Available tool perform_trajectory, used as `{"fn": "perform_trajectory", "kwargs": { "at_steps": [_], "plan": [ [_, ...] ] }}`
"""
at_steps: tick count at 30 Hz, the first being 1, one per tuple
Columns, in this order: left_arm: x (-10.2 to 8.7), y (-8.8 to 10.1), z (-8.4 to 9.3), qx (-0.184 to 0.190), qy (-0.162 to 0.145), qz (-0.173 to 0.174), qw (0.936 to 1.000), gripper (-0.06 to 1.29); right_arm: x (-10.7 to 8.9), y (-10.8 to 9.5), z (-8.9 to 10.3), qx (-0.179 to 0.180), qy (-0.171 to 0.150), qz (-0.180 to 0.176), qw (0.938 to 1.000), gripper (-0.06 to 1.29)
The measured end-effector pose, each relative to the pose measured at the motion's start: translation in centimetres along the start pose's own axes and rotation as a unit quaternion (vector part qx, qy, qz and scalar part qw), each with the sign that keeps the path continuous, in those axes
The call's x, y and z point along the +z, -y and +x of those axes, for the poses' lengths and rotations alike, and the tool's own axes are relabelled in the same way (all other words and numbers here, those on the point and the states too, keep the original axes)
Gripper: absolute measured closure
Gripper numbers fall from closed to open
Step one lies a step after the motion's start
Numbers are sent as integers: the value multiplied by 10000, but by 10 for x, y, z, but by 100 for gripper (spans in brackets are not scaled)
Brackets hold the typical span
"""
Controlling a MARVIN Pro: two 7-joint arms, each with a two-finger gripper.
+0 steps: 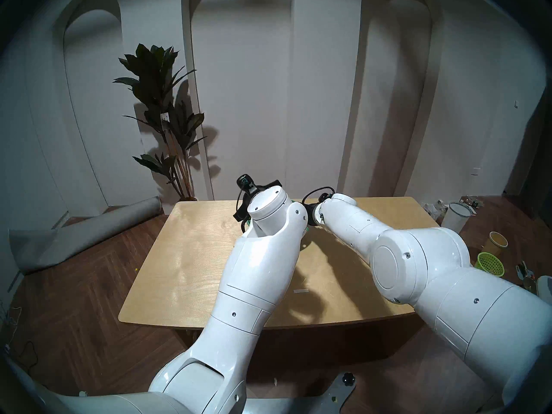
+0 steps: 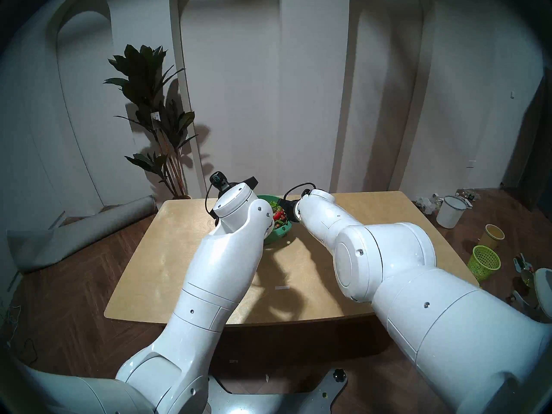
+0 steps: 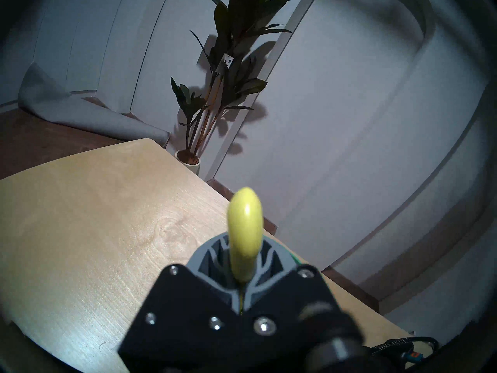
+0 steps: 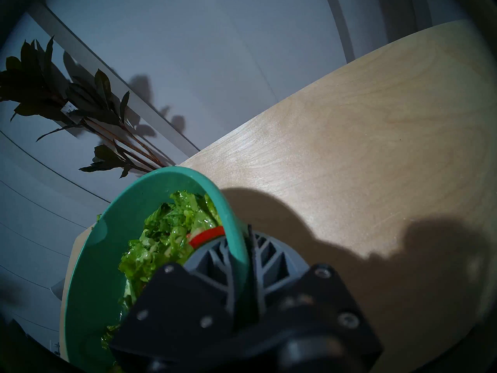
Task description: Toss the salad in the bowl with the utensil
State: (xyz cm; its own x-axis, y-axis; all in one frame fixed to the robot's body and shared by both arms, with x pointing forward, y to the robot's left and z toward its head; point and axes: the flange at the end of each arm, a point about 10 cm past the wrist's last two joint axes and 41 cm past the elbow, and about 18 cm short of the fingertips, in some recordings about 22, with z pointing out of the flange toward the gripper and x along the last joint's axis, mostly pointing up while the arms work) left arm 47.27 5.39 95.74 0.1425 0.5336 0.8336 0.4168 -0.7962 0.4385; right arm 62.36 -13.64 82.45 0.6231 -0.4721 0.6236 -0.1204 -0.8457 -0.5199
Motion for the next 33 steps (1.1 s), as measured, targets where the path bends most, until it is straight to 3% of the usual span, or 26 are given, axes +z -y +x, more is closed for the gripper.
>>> {"fn": "perform_trajectory", "kwargs": {
  "at_steps": [7, 14, 25, 33],
  "plan": [
    [2, 17, -13, 573, 124, -349, 9977, 126, 0, 0, 0, 0, -2, 4, 10000, 113],
    [21, 28, -27, 924, 325, -644, 9931, 126, 0, 0, 0, 0, -3, 5, 10000, 113],
    [54, 26, -39, 1082, 550, -902, 9885, 126, 0, 0, 0, 0, -2, 6, 10000, 113],
    [78, 22, -58, 1360, 683, -1017, 9831, 126, 0, 0, 0, 0, -2, 6, 10000, 113]
  ]
}}
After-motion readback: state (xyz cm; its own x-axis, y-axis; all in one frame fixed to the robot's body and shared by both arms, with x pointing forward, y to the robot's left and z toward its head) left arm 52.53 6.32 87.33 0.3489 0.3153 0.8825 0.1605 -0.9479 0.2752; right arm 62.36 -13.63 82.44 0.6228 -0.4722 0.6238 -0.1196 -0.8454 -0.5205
